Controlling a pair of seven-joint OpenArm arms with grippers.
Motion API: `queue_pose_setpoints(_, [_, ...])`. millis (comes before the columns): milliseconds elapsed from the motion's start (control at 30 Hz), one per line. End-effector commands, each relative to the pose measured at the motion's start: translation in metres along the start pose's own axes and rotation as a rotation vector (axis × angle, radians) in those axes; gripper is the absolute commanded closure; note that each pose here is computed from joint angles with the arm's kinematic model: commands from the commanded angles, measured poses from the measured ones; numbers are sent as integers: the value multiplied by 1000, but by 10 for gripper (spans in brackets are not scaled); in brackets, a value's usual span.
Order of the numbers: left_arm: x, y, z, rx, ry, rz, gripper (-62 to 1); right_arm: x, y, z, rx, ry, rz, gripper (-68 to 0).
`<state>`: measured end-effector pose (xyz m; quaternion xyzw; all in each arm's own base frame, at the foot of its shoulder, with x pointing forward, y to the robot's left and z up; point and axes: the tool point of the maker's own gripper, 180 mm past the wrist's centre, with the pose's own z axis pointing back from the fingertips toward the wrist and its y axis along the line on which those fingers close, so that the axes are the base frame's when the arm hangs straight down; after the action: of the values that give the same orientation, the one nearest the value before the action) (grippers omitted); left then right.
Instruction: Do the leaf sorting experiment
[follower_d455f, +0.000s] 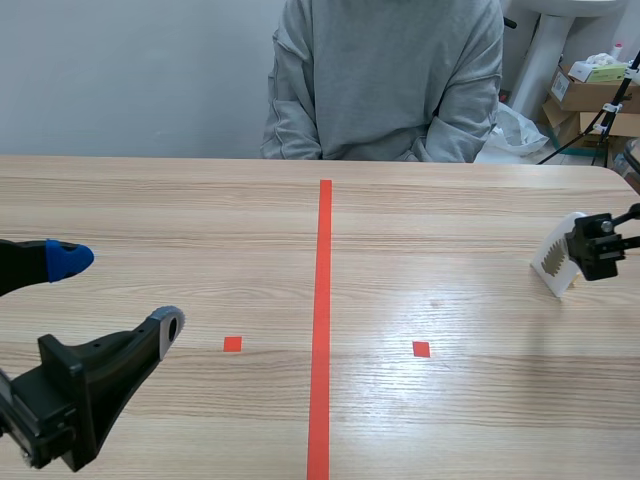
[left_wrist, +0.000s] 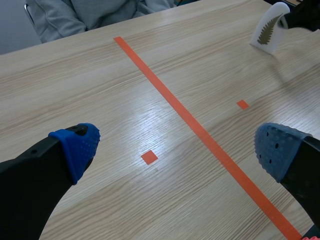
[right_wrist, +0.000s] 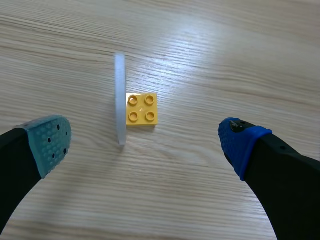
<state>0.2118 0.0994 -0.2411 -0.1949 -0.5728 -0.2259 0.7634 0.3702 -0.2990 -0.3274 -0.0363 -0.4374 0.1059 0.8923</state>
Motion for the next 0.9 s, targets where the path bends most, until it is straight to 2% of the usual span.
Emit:
queue_pose_setpoints(0, [12,-1,0,-2,-38,-7,-623,11,0,16,-6,-41,40,-602])
queue_pose_setpoints(100, [12,-1,0,-2,-39,-7,-623,11,30,41,46,-73,122,-602])
queue_pose_setpoints(267, [12,0,0,0,-40,-10,-623,17,104,88,211,-159,266,-602])
queue_pose_setpoints(433, [12,0,0,0,-40,-11,-623,25,158,133,339,-242,325,-602])
queue_pose_setpoints(533, [14,0,0,0,-46,-10,-623,18,180,150,424,-241,309,-602])
queue_pose_setpoints(667, [17,0,0,1,-63,-10,-623,-1,206,171,557,-215,266,-602])
queue_pose_setpoints(867, [17,-1,0,-4,-65,-10,-623,-15,210,182,581,-202,203,-602])
